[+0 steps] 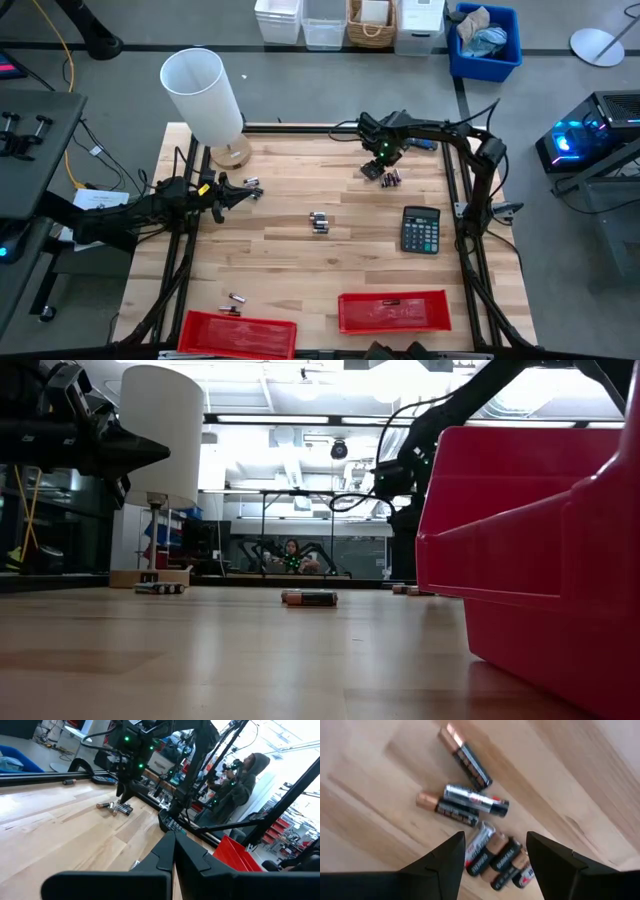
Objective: Sort batteries
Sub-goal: Put the silver battery into the red left bin
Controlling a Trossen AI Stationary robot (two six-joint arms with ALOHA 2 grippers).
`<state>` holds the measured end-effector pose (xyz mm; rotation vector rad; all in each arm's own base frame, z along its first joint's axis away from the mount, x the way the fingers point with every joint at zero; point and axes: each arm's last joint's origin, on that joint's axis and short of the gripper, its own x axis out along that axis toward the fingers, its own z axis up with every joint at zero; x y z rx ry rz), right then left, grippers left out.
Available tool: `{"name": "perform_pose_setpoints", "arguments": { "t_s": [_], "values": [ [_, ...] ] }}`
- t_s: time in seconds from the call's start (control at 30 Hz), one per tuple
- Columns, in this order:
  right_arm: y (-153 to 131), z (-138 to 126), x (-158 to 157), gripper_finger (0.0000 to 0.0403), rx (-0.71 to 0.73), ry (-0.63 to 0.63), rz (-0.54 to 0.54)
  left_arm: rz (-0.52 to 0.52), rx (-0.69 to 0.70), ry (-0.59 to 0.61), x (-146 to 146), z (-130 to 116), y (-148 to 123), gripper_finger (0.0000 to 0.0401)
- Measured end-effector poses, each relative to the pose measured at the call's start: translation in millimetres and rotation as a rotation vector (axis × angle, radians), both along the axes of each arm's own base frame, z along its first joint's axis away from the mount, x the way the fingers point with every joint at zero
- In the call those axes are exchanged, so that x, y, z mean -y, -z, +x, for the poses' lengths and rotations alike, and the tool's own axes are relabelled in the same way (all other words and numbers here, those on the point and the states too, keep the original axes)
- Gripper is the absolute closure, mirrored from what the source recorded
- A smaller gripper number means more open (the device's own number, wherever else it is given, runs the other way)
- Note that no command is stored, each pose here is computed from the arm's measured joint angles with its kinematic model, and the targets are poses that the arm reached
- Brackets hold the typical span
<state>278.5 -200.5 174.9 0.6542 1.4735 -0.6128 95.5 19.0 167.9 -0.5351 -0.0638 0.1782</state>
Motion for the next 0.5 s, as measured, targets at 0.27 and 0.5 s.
{"name": "perform_pose_setpoints", "arguments": {
  "t_s": [0.27,0.5],
  "values": [
    [-0.4,-19.7,13.0,0.0197,-0.109,0.103,-0.011,0.0,0.0,0.0,0.0,0.0,0.0,0.0401],
    [-0.8,-37.3,29.3,0.0197,-0.127,0.223,0.006,0.0,0.0,0.0,0.0,0.0,-0.1,0.0401]
  ]
}}
